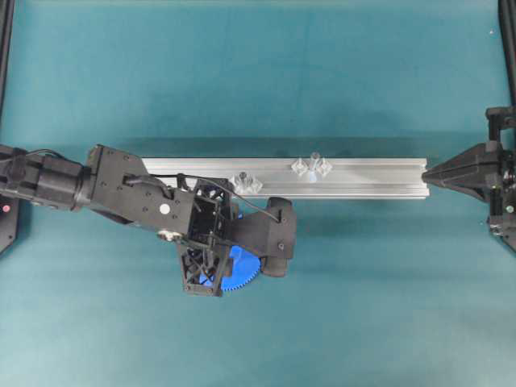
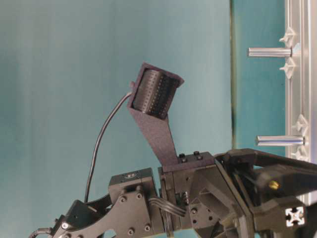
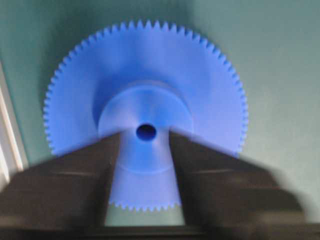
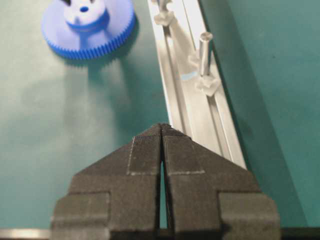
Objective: Find the location of the shaft and insert the large gear.
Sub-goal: 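Close the left gripper on the blue gear's hub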
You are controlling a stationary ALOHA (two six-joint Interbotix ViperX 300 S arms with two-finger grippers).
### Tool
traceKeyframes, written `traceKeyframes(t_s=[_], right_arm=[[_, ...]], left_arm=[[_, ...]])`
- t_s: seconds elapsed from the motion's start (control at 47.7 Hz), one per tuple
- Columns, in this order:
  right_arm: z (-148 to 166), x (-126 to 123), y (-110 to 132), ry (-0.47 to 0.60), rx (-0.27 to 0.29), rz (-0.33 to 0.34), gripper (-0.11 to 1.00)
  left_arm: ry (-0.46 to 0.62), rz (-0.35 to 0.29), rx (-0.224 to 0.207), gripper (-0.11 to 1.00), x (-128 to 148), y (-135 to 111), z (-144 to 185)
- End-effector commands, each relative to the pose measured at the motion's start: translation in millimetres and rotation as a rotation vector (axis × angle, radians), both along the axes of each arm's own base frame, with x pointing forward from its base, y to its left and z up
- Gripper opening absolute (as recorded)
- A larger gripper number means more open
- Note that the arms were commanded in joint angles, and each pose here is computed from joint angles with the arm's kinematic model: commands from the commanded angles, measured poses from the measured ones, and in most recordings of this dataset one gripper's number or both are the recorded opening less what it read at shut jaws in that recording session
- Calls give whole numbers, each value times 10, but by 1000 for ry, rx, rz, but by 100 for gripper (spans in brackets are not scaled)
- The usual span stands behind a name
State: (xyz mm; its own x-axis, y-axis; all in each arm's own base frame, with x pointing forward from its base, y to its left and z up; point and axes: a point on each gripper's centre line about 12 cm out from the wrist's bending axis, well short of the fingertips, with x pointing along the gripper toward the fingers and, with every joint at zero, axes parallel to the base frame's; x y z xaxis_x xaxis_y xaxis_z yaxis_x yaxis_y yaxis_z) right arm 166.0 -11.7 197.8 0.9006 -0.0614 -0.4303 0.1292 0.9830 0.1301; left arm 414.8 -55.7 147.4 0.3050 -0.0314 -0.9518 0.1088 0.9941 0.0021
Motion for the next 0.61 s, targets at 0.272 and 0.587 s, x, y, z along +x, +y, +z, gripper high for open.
traceKeyframes(t_s=[0.272, 0.587], right_arm=[[23, 14, -4, -8, 10, -7, -3], [17, 12, -3, -7, 12, -7, -3]], left_arm=[[-56, 8, -11, 93, 69, -33, 222], [-47, 13, -10, 94, 82, -29, 179]])
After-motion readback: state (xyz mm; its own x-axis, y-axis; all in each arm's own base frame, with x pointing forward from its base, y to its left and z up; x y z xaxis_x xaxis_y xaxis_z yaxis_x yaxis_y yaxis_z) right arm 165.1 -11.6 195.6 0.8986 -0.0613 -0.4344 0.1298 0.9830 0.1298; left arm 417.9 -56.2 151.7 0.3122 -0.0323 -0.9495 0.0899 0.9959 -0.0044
